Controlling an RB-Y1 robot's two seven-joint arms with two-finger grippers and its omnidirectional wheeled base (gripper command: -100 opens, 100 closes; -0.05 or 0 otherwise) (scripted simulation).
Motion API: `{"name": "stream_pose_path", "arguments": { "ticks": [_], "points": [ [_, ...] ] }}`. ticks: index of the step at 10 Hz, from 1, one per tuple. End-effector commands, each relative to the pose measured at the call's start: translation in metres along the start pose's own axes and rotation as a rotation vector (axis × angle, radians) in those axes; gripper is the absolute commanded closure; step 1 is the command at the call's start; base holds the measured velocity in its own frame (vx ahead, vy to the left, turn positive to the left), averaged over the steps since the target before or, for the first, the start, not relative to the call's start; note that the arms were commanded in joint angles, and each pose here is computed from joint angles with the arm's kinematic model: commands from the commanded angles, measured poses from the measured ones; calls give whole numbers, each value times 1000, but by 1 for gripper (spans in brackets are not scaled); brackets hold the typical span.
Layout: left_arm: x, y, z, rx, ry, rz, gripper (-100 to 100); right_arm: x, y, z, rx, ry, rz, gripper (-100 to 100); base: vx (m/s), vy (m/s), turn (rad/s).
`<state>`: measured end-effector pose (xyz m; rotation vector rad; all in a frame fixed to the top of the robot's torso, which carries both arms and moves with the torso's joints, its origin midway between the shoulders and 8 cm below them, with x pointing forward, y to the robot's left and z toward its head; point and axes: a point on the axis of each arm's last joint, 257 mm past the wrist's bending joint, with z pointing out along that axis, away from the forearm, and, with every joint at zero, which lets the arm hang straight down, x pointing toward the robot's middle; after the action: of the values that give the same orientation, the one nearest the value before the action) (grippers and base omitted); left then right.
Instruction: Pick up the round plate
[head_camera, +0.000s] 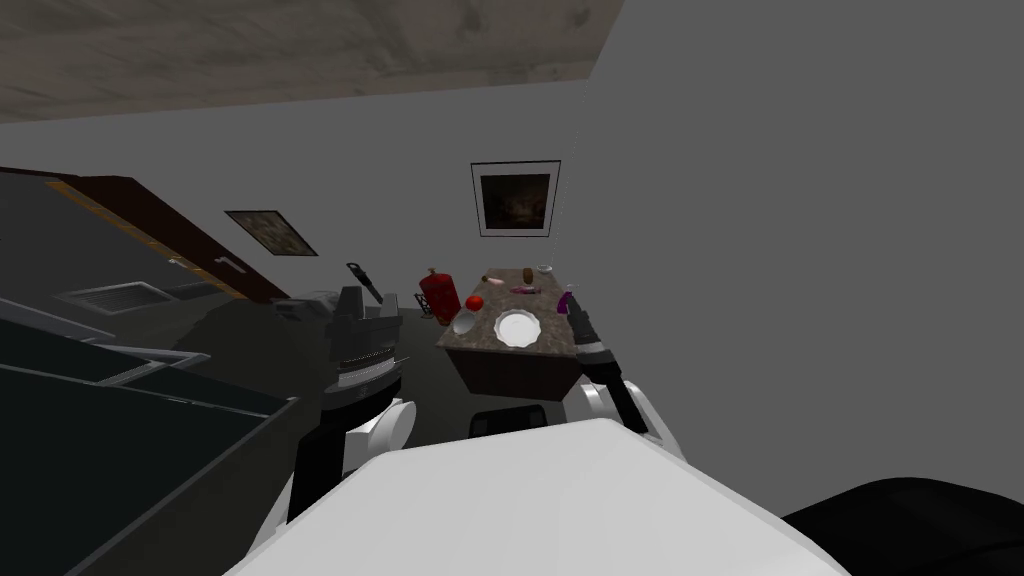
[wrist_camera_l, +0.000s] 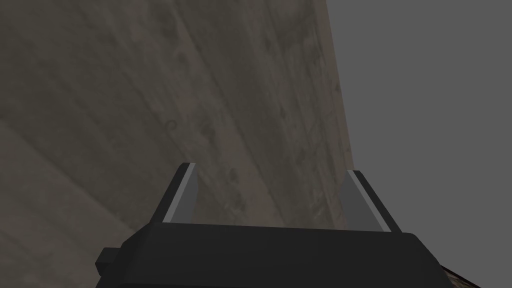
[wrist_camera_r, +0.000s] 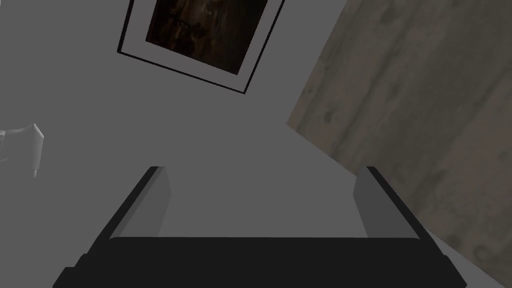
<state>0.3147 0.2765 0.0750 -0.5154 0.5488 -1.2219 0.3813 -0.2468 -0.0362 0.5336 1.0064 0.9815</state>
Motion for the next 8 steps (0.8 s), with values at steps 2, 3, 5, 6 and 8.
{"name": "stream_pose_path", "arguments": {
  "ticks": [2,3,5,6,8],
  "points": [
    [0,0,0,0,0,0,0,23,-25,-8,51,88,-125,-100,-27,40,-16],
    [0,0,0,0,0,0,0,31,-36,-13,70,125,-180,-100,-27,56,-10],
    [0,0,0,0,0,0,0,45,-60,-24,109,205,-304,-100,-2,52,16],
    [0,0,0,0,0,0,0,51,-73,-32,127,248,-373,-100,-1,87,-28],
    [0,0,0,0,0,0,0,60,-102,-49,161,340,-524,-100,0,99,18]
  ]
}}
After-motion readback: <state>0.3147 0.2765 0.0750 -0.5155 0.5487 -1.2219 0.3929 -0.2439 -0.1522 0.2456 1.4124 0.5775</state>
